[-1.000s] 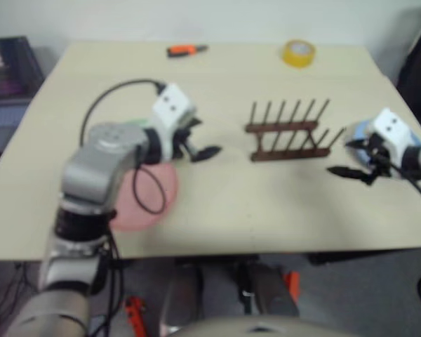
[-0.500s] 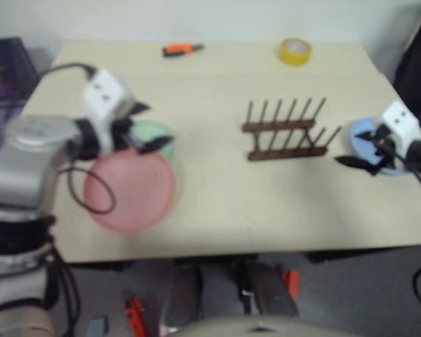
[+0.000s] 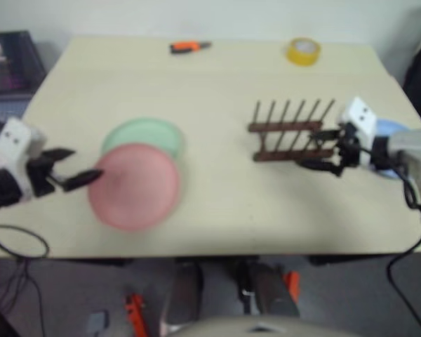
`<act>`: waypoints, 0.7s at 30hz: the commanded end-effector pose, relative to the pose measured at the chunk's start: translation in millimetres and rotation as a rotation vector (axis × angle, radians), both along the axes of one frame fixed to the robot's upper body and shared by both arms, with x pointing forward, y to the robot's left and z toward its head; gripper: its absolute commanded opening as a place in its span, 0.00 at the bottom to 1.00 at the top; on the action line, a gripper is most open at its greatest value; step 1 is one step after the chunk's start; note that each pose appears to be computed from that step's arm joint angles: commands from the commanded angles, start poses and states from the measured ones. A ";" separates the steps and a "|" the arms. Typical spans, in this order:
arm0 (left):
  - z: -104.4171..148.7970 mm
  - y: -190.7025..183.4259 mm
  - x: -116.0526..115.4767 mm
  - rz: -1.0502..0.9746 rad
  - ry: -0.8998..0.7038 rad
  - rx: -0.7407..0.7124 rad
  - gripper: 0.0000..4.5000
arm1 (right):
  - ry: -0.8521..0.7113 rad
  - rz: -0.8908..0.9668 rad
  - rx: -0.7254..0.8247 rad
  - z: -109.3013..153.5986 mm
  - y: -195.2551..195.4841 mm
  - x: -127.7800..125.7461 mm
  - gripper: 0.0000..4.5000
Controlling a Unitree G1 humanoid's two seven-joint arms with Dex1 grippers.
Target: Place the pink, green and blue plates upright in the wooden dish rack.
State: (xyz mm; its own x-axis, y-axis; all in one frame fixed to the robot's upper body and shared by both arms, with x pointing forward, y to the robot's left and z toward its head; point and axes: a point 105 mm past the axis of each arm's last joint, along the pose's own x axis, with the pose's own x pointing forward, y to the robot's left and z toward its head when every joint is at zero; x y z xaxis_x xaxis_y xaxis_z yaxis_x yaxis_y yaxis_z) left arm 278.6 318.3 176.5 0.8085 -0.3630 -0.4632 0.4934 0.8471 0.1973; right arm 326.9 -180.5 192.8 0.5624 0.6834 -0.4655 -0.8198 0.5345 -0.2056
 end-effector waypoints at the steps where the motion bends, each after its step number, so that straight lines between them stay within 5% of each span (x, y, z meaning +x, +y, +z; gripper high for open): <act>1: 0.2 7.6 -1.1 0.049 -0.027 0.031 1.00 | -0.050 0.069 0.004 17.3 13.7 -4.6 0.99; 11: -30.7 11.2 4.8 0.151 0.024 -0.027 1.00 | -0.062 0.106 -0.010 22.4 21.9 -4.4 0.99; 21: -26.5 -10.0 8.0 0.114 0.023 -0.042 0.21 | -0.076 0.121 -0.021 26.9 24.6 -5.9 1.00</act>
State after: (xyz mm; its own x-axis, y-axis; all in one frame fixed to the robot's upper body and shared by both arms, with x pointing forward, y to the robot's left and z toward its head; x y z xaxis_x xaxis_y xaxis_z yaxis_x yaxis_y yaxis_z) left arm 284.1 313.4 136.3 0.8213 -0.2808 -0.4966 0.3841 0.9158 0.1176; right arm 324.3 -161.8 205.0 0.5109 0.7227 -0.4656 -0.8584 0.4581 -0.2308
